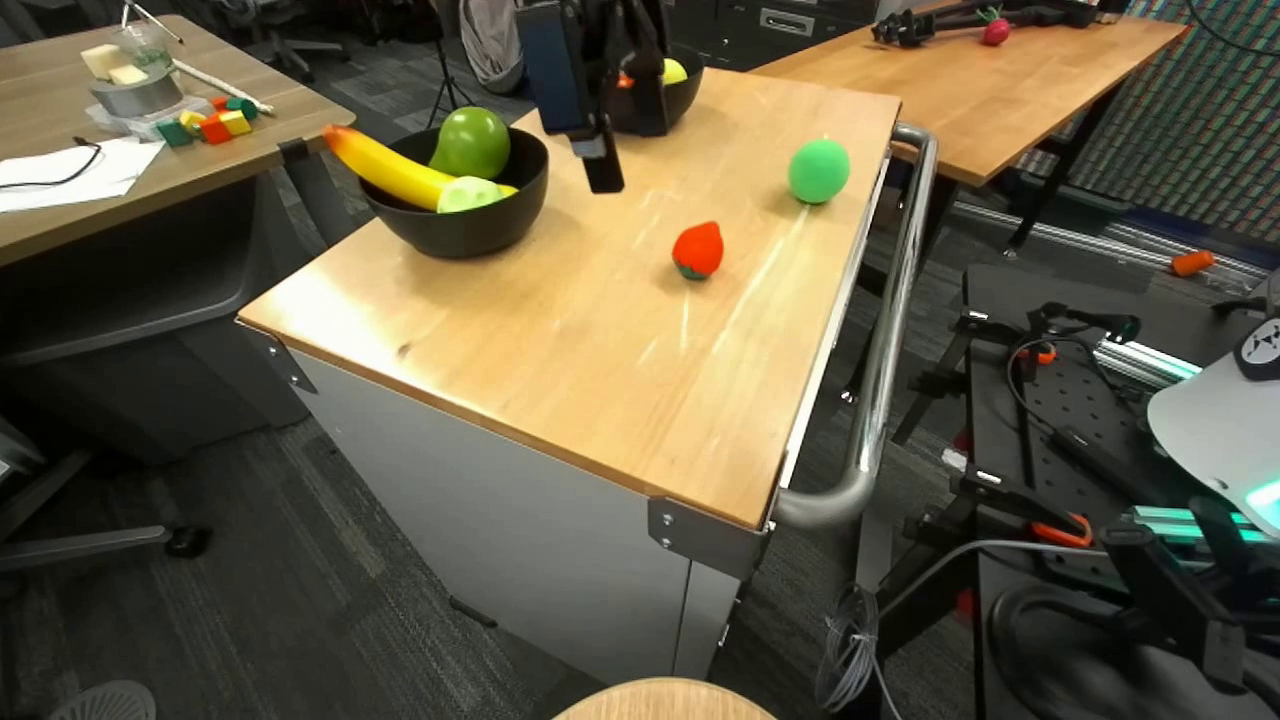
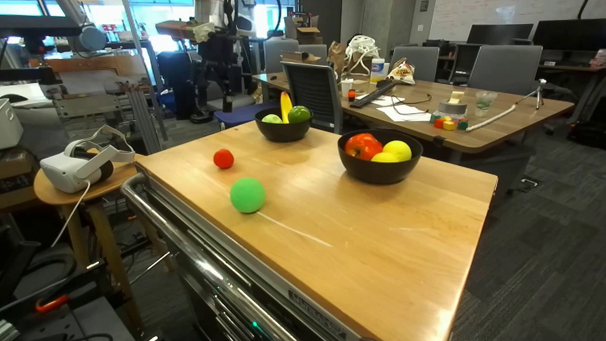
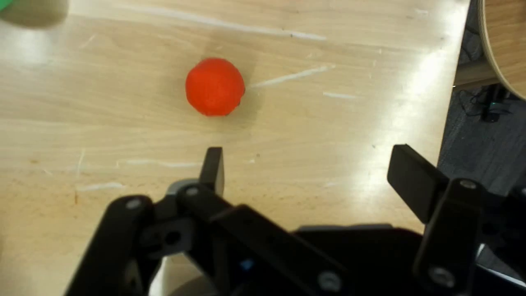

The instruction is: Pick up the fruit toys from the top of the cabinet and put them in the two black bowls.

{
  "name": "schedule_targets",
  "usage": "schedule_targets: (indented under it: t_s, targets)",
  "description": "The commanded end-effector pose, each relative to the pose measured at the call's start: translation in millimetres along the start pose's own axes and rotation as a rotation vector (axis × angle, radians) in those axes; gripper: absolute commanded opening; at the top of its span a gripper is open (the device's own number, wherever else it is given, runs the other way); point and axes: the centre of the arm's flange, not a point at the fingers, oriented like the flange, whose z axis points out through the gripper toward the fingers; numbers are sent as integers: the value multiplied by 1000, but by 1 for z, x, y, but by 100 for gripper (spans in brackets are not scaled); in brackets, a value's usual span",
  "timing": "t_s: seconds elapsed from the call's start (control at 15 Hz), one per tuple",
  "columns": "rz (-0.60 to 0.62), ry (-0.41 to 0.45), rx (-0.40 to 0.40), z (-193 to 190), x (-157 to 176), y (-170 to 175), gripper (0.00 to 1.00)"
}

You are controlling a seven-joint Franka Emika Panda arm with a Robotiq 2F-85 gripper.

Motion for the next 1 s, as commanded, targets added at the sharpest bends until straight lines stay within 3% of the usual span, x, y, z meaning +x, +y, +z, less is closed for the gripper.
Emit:
schedule_targets:
  t_s: [0.0,0.73,0.8,0.87,0.93]
  targets:
    - [85,3,23,20,-42,15,100]
    - [266,-40,-10,86,-17,53,100]
    - [272,-52,-4,90,-16,55,95]
    - [275,-59,6,93,-15,57,74]
    - [280,-62,11,95,-15,58,71]
